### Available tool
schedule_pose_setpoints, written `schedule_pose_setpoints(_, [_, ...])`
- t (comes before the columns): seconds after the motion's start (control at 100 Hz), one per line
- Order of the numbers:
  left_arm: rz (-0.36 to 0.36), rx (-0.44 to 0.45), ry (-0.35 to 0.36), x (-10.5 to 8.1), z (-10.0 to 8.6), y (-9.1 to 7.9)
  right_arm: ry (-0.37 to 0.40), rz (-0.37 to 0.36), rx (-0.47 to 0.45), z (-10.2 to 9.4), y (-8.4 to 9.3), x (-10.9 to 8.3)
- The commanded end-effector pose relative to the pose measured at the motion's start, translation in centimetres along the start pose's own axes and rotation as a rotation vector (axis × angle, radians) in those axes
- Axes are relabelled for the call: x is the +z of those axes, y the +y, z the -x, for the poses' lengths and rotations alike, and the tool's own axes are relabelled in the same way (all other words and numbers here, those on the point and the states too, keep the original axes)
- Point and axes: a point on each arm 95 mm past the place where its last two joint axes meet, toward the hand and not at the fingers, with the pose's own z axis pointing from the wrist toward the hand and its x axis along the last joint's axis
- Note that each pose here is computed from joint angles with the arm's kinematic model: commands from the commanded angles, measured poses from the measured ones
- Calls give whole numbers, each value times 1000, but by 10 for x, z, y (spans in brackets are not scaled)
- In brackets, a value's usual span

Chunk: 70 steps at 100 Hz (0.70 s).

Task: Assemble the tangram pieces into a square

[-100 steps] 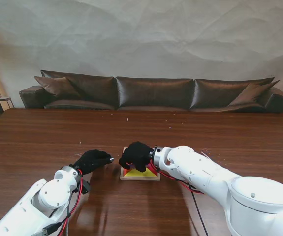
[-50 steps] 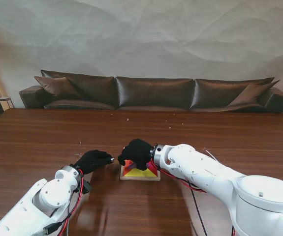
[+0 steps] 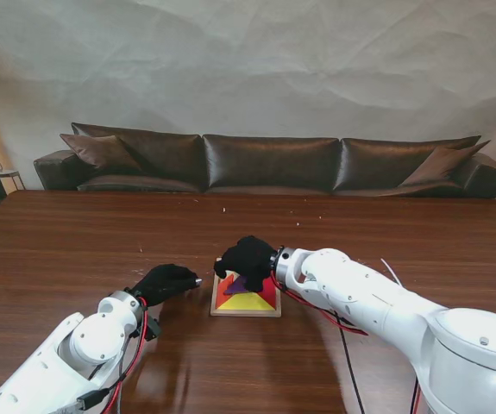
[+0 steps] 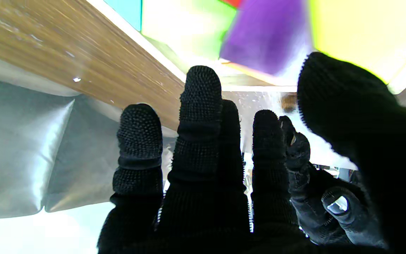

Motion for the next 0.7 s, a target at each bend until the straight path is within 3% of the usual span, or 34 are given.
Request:
schedule_pose_setpoints(0.0, [22, -6, 1, 0, 0, 3, 1, -26, 0, -2, -3, 0])
schedule_pose_setpoints(0.2, [23, -9, 0, 0, 0, 3, -80, -25, 26, -1, -1, -5])
schedule_pose_setpoints(0.4, [23, -10, 2, 1, 0, 3, -175, -5, 145, -3, 5, -21])
schedule_pose_setpoints(0.51, [22, -9, 5, 1, 1, 3, -187, -23, 212, -7, 5, -31])
schedule_pose_setpoints(0.69, [18, -7, 10, 1, 1, 2, -174, -69, 246, -14, 2, -43])
